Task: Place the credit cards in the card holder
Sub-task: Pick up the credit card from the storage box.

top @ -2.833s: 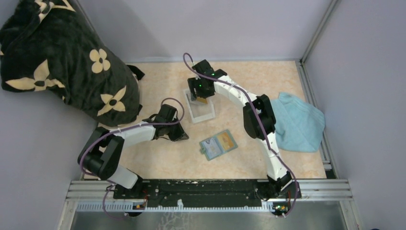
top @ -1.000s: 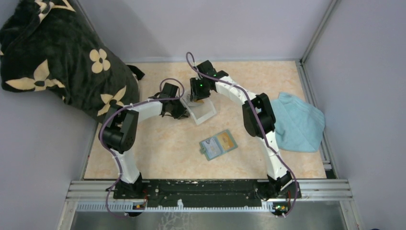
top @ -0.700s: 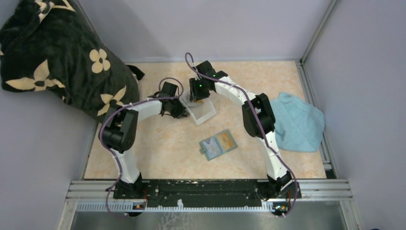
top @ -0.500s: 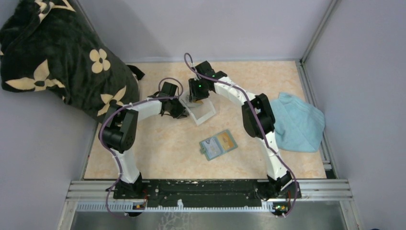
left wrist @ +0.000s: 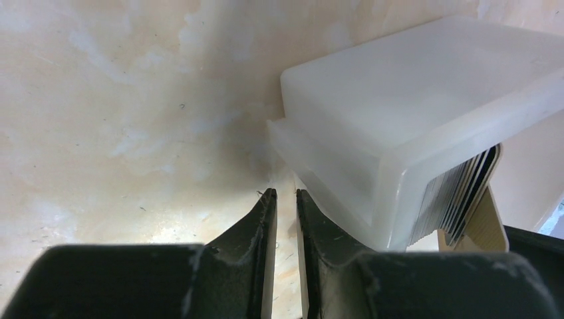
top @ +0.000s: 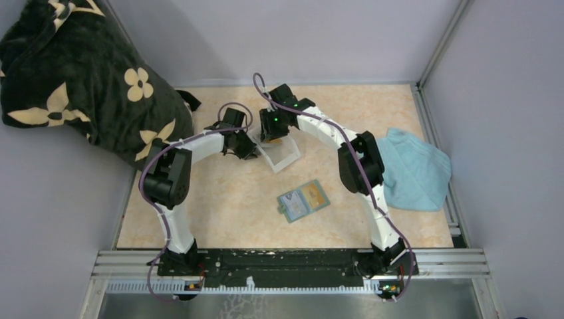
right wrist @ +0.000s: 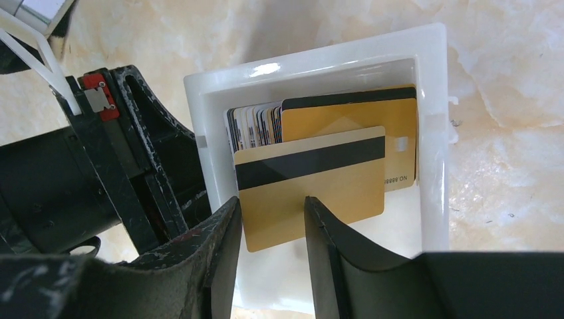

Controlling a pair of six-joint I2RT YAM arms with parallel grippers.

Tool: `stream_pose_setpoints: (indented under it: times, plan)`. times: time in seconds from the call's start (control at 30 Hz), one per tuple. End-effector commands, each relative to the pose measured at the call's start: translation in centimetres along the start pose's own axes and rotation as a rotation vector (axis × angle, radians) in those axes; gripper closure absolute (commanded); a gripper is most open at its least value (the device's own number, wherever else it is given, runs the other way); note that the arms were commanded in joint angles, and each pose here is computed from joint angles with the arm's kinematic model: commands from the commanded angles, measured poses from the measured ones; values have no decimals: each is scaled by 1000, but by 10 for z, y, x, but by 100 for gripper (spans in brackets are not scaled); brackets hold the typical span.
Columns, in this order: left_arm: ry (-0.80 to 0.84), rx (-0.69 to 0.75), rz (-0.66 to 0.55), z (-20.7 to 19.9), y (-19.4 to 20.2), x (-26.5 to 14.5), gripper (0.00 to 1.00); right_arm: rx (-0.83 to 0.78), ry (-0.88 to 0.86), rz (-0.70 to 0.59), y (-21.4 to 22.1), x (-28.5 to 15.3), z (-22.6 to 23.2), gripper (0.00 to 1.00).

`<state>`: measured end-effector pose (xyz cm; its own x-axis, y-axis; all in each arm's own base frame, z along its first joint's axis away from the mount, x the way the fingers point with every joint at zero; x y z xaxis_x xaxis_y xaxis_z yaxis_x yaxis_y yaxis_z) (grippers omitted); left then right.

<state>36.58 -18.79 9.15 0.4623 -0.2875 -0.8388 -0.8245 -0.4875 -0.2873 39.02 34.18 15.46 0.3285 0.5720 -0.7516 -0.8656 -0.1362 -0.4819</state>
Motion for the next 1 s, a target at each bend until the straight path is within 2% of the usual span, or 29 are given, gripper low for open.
stream_pose_setpoints:
  times: [0.0, 0.3, 0.97]
  plan:
    - [69, 3, -59, -19, -19, -1, 76, -40, -82, 21, 8, -17, 29, 62]
    - [70, 2, -62, -17, -22, -1, 76, -110, 15, 17, 13, -17, 28, 68]
    - [75, 7, -69, -18, -23, -9, 76, -240, 222, -97, 7, -44, 32, 83]
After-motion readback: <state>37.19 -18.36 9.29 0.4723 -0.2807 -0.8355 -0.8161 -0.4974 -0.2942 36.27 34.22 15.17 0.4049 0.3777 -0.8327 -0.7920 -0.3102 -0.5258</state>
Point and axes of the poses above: each gripper's point midway between its finger pads, its own x axis out along the fingers, its own z axis along the line the jaws close on, y = z × x, the point moved 7 cm from there along -x, back along the fingers, and after that the axes turned 6 degrees about x, right-handed, at the moved point
